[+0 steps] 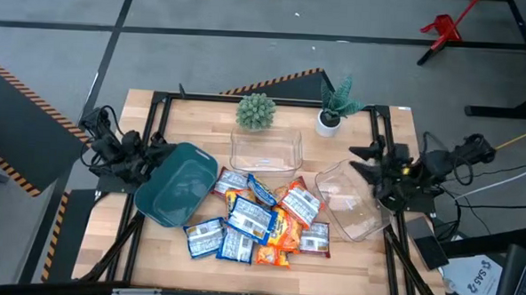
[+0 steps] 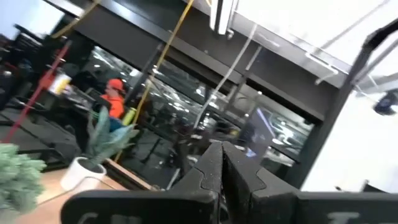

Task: Sort Maruchan noodles
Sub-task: Put the blue noodle pack into the left transparent bin

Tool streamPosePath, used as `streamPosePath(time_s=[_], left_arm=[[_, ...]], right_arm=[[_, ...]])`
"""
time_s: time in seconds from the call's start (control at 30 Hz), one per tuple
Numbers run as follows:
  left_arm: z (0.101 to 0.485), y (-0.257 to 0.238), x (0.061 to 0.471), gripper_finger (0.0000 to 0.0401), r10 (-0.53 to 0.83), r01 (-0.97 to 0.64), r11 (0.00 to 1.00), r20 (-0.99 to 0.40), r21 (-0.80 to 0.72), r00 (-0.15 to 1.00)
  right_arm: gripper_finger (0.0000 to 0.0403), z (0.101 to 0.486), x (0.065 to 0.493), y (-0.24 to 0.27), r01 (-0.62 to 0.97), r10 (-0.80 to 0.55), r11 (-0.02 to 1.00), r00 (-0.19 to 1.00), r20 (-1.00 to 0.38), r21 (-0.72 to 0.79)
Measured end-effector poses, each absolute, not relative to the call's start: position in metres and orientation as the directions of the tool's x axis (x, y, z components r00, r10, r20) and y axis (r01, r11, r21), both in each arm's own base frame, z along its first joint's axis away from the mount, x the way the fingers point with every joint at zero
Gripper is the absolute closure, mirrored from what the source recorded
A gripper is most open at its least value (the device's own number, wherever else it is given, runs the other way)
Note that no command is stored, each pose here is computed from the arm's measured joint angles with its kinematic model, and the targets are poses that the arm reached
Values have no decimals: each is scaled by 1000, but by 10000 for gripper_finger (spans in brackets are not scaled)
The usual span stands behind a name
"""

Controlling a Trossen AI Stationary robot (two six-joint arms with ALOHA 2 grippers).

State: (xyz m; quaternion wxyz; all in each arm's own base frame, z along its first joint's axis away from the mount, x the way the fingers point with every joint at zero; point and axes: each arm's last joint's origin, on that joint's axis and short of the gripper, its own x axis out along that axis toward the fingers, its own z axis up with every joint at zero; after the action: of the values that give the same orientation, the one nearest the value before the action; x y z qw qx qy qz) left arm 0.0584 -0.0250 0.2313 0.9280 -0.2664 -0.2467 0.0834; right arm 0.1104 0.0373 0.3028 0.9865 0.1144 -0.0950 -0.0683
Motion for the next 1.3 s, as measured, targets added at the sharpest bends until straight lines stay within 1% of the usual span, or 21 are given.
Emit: streamPosePath(time_s=[0.1,0.2,0.27,0.33,0.5,0.6,0.7,0.8,0.9,1.03,1.23,1.3], left_arm=[[232,-24,59,401,284,-21,853,429,-522,858],[232,-23,60,400,291,-29,857,438,-514,850],[232,-23,60,395,295,-43,866,438,-499,849],[231,-24,61,383,269,-37,886,447,-462,853],[231,-28,63,343,150,56,924,494,-378,856],[231,-29,63,317,112,84,933,506,-350,855],[231,-30,63,293,79,111,938,517,-327,852],[230,-31,64,276,76,100,946,511,-309,856],[230,-31,64,264,73,98,948,509,-301,858],[230,-32,64,254,58,110,950,513,-291,856],[230,-33,64,246,30,133,953,519,-274,854],[230,-33,64,244,30,133,953,519,-274,854]], right_arm=[[164,315,144,55,145,-149,982,989,25,117],[154,316,186,75,179,-178,984,971,-157,-8],[153,310,215,90,173,-188,982,940,-286,-76],[153,301,243,104,172,-211,976,894,-394,-133],[152,271,304,136,188,-278,959,761,-587,-211],[152,256,333,150,200,-306,951,707,-637,-235],[152,247,356,161,221,-313,950,696,-646,-222],[152,243,372,165,271,-345,939,696,-630,-213],[152,236,381,155,340,-374,923,677,-634,-182],[152,231,386,136,429,-361,900,630,-688,-79],[152,219,394,123,479,-316,878,586,-746,5],[152,210,394,121,491,-322,871,549,-771,-15]])
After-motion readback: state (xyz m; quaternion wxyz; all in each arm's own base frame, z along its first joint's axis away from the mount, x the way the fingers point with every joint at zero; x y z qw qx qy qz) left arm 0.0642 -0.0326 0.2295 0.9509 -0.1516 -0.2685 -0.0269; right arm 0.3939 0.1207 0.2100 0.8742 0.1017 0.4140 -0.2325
